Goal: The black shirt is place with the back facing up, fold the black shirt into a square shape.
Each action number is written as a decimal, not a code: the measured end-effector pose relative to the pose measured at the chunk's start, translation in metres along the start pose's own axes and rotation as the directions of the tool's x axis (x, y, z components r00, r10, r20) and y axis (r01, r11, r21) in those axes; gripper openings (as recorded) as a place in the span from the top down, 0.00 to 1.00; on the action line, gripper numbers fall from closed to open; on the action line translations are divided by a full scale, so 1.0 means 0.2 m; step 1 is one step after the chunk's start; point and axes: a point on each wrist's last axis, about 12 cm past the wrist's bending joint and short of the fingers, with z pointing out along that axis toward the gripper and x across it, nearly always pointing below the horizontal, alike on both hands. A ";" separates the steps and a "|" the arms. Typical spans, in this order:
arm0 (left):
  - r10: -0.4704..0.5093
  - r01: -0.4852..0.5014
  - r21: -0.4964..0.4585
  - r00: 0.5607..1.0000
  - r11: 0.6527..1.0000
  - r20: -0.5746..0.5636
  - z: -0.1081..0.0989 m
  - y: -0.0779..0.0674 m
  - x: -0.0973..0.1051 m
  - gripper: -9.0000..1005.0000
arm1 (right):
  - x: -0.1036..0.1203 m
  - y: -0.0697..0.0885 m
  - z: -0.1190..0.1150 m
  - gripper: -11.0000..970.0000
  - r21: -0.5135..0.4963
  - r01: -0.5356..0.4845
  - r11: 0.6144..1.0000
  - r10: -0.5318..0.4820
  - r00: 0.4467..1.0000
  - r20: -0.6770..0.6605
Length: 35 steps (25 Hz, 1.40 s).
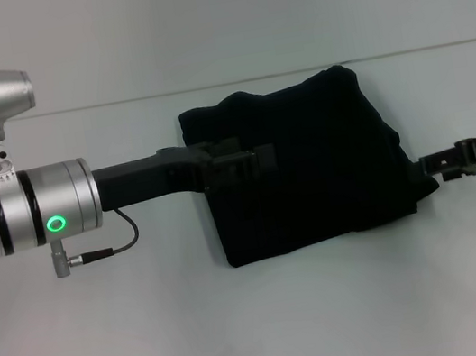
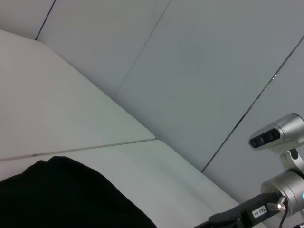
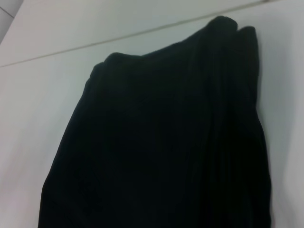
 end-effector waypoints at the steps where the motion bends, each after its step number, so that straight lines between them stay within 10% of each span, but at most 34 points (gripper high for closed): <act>1: 0.003 -0.003 0.000 1.000 1.000 -0.001 0.00 0.00 0.00 0.23 | -0.01 0.00 0.01 0.22 0.001 0.002 1.000 -0.002 1.000 0.003; 18: 0.013 -0.013 -0.002 1.000 1.000 -0.004 0.00 0.00 0.02 0.23 | -0.03 0.06 0.10 0.23 0.009 0.011 1.000 -0.011 1.000 0.020; 35: 0.010 -0.010 -0.012 1.000 1.000 0.006 0.00 0.01 0.02 0.23 | 0.00 0.05 0.14 0.84 0.019 0.002 1.000 -0.002 0.999 0.046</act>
